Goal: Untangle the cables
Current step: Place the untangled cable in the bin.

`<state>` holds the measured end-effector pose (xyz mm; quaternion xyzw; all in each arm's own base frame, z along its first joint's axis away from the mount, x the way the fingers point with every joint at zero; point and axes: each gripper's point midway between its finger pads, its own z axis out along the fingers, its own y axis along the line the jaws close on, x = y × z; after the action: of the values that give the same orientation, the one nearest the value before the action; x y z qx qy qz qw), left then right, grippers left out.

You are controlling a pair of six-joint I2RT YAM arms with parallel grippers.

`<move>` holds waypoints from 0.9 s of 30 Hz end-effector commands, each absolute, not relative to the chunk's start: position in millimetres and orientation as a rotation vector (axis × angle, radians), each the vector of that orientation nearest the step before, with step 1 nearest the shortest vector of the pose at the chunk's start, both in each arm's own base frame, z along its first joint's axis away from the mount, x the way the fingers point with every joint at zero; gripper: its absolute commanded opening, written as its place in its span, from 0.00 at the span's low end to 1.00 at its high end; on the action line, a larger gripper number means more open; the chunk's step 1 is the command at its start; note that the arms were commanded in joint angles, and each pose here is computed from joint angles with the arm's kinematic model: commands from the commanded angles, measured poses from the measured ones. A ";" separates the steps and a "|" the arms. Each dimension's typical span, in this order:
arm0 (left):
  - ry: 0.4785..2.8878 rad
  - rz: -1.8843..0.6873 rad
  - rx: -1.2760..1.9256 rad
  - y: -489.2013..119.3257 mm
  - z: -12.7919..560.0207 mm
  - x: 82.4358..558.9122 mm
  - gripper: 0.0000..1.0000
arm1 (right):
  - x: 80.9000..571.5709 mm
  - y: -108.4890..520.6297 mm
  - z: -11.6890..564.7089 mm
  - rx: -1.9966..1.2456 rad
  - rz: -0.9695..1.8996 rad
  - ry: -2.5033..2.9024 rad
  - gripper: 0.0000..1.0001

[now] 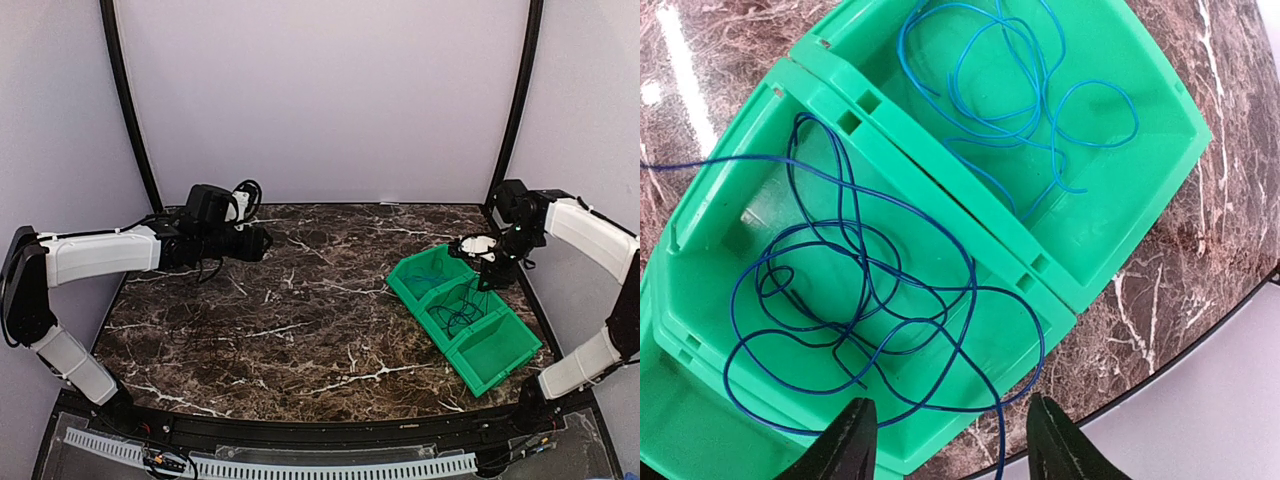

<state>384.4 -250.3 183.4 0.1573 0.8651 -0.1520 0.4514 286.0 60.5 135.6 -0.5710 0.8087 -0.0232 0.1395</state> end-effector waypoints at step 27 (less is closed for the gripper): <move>1.713 -1.111 0.958 -426.9 241.1 224.8 0.60 | 278.4 81.4 119.9 -1.584 0.137 2.547 0.76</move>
<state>277.3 -379.3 214.6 0.3322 0.7633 -0.3673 0.4147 281.9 76.8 120.1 -0.5460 0.8341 0.0198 0.0753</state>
